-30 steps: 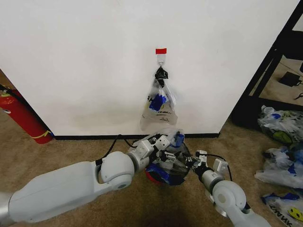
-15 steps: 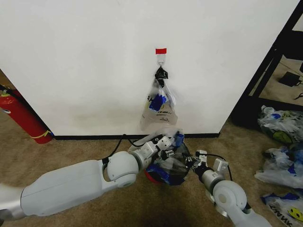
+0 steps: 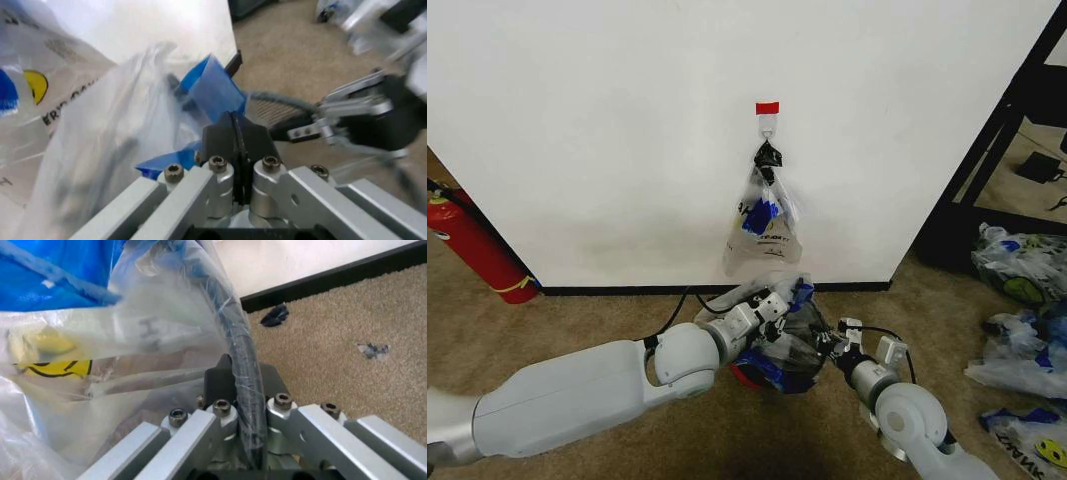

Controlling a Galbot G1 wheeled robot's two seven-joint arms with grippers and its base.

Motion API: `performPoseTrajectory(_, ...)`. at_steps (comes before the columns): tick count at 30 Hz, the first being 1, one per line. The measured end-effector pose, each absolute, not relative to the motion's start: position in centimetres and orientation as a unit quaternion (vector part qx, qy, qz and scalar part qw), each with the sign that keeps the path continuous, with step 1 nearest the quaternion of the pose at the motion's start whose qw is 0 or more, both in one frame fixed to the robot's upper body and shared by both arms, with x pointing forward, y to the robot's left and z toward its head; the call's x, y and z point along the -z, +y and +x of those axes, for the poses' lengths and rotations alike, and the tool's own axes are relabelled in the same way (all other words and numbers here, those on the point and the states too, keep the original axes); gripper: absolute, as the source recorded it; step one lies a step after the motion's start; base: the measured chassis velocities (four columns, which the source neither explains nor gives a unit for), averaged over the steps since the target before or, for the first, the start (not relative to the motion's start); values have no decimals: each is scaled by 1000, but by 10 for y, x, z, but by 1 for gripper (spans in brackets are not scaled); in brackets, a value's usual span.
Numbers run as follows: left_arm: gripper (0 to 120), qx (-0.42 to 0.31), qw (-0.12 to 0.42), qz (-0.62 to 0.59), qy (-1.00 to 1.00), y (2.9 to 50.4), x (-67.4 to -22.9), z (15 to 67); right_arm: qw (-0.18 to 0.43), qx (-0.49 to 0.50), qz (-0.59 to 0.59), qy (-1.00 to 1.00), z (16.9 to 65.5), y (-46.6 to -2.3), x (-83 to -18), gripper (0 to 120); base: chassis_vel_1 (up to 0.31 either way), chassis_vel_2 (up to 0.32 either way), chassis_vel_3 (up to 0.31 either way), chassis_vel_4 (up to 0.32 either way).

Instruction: Pick up the garbage bag from the wall and place it over the trash bin.

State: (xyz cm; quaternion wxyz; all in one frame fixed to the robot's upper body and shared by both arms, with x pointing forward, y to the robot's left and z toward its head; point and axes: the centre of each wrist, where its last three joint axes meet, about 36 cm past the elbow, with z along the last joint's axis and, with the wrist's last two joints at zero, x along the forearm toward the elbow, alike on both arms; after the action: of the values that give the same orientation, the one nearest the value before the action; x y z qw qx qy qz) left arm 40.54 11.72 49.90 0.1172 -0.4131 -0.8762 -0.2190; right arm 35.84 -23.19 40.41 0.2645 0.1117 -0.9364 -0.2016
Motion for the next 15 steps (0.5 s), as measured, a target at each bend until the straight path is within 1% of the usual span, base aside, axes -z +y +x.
performPoseTrajectory(3, 1, 219, 115, -417, -875, 118, -505, 402, 264, 202, 112, -937, 359, -232, -404, 0, 0, 0, 0, 0)
performPoseTrajectory(4, 10, 221, 115, -419, -873, 119, -508, 400, 264, 202, 112, -937, 359, -232, -404, 0, 0, 0, 0, 0)
performPoseTrajectory(6, 16, 226, 115, -419, -872, 119, -510, 400, 264, 202, 112, -936, 359, -231, -404, 0, 0, 0, 0, 0)
performPoseTrajectory(7, 16, 226, 115, -419, -872, 119, -510, 400, 264, 202, 112, -936, 359, -231, -404, 0, 0, 0, 0, 0)
performPoseTrajectory(10, 30, 238, 113, -423, -867, 118, -506, 405, 265, 202, 114, -936, 358, -230, -404, 0, 0, 0, 0, 0)
performPoseTrajectory(11, 31, 240, 112, -425, -866, 117, -506, 406, 265, 202, 114, -936, 357, -230, -404, 0, 0, 0, 0, 0)
performPoseTrajectory(12, 38, 245, 111, -431, -861, 117, -507, 407, 265, 202, 115, -936, 357, -231, -404, 0, 0, 0, 0, 0)
performPoseTrajectory(15, 50, 259, 111, -435, -855, 116, -503, 411, 264, 203, 116, -936, 356, -231, -405, 0, 0, 0, 0, 0)
